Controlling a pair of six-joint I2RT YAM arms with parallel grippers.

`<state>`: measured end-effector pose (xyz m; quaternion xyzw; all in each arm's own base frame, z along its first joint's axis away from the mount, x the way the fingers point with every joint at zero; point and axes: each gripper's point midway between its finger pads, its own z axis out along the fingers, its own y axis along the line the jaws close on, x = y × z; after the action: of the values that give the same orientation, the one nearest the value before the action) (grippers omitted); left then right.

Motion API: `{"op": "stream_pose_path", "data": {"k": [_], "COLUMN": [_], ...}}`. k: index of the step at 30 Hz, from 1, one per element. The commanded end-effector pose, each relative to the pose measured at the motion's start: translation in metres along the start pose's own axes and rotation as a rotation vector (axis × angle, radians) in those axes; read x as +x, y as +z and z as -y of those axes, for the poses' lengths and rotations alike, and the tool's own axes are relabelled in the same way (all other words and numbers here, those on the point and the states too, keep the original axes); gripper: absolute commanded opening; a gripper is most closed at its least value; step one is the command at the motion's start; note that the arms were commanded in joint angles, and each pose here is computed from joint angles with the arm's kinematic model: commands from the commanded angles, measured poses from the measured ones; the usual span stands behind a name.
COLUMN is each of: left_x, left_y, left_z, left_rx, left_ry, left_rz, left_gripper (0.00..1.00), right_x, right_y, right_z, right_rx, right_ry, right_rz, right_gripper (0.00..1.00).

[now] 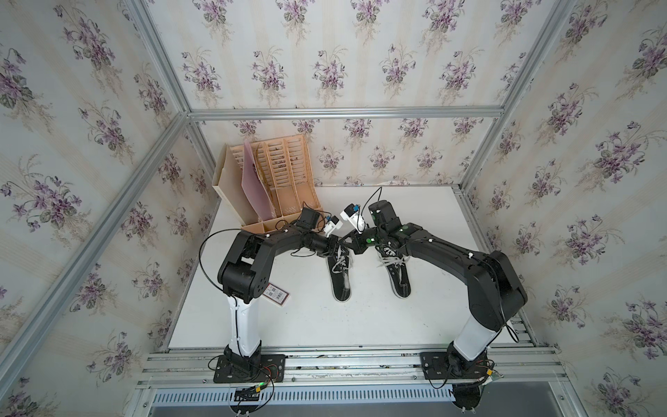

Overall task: Tie the shoes
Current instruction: Cross the shoelace with the shoelace.

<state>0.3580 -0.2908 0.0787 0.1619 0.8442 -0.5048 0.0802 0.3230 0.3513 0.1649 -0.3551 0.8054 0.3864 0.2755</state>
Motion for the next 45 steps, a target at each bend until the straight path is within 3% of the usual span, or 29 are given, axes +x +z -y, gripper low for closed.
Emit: {"op": "stream_pose_path", "data": {"k": [1,10,20,36,40,45], "left_x": [-0.002,-0.003,-0.004,-0.006,-0.005,-0.002], "left_y": [0.000,-0.001,0.001,0.000,-0.002,-0.010], "left_z": [0.002,0.005,0.005,0.005,0.004,0.002], "left_rx": [0.007,0.010,0.018,0.002,-0.013,-0.041], "left_ry": [0.021,0.035,0.038,0.042,0.039,0.027], "left_rz": [0.000,-0.009,-0.025,-0.014,-0.004,0.019], "left_gripper": [0.00,0.00,0.00,0.00,0.00,0.00], "right_x": [0.005,0.018,0.020,0.073,0.070,0.055], "right_y": [0.002,-0.006,-0.009,0.012,0.007,-0.015], "right_z": [0.001,0.022,0.028,0.040,0.038,0.036], "right_rx": [0.010,0.152,0.201,0.218,0.219,0.187], "right_ry": [0.005,-0.026,-0.041,-0.035,-0.030,0.006], "right_rz": [-0.020,-0.070,-0.077,-0.189,-0.190,-0.120], "right_gripper": [0.00,0.00,0.00,0.00,0.21,0.38]}}
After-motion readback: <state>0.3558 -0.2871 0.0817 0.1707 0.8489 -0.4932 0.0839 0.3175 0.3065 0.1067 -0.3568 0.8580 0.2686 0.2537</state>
